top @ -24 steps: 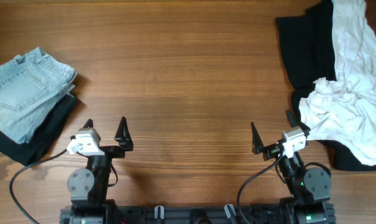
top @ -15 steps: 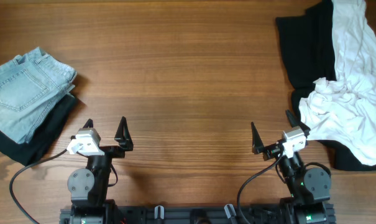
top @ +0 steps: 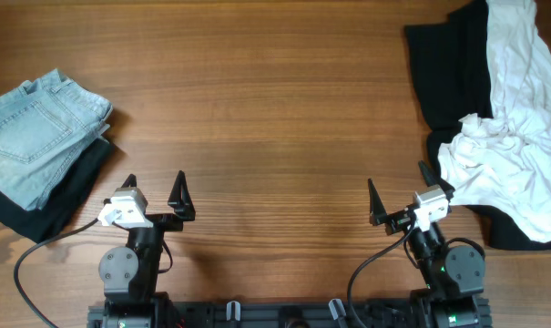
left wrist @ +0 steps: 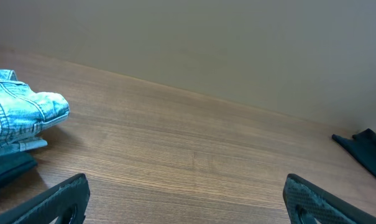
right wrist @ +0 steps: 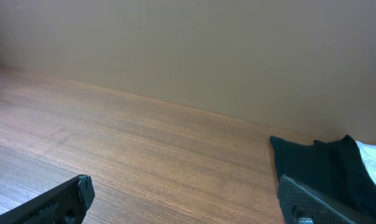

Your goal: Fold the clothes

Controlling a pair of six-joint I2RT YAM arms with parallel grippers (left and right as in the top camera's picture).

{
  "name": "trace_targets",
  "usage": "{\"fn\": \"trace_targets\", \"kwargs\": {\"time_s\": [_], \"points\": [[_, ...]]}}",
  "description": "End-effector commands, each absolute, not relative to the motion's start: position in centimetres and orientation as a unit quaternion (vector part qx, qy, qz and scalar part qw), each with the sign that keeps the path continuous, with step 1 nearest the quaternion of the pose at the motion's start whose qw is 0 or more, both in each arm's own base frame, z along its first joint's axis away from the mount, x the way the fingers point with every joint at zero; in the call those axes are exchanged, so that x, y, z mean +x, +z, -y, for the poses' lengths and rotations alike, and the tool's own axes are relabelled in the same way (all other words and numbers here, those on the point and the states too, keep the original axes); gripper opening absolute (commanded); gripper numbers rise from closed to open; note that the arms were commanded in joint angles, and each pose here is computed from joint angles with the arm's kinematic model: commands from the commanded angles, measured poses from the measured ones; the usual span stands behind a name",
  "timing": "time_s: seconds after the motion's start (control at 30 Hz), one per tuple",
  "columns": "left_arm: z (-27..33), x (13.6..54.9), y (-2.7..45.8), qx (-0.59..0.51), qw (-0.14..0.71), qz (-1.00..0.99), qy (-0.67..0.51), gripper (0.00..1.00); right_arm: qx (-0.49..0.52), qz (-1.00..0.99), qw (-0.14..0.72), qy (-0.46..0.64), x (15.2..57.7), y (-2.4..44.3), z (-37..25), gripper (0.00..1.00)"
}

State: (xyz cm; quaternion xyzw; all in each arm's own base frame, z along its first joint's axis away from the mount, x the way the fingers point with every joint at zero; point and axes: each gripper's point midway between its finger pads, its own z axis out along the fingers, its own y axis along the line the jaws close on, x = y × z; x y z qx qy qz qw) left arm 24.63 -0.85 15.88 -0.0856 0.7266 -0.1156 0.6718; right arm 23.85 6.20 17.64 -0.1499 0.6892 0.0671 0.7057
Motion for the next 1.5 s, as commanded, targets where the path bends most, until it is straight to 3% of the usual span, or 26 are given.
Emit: {"fn": "trace_targets", "kwargs": {"time_s": [0.0,0.53,0.7,0.93,1.17,1.47], "points": [[1.1,24.6,15.7,-0.081,0.670,-0.728,-0.122,1.00,-0.158,-0.686,0.707,0.067,23.8,17.7,-6.4,1.00],[1.1,24.6,15.8,-0.081,0.670,-0.727,-0.122,1.00,-0.155,-0.679,0.714,0.072,23.7,18.2,-6.5,1.00],[1.1,24.6,15.9,-0.084,0.671,-0.726,-0.124,1.00,-0.099,-0.688,0.708,0.125,23.7,18.5,-6.4,1.00],[1.1,24.5,18.1,-0.087,0.651,-0.744,-0.123,1.00,-0.044,-0.716,0.692,0.080,24.3,21.1,-4.0,1.00],[1.1,26.5,19.7,-0.103,0.551,-0.821,-0.112,1.00,-0.049,-0.819,0.570,0.048,27.6,21.7,-3.8,1.00],[1.0,29.1,19.3,-0.121,0.412,-0.898,-0.096,1.00,-0.076,-0.918,0.387,0.034,32.9,17.5,-4.8,1.00]]}}
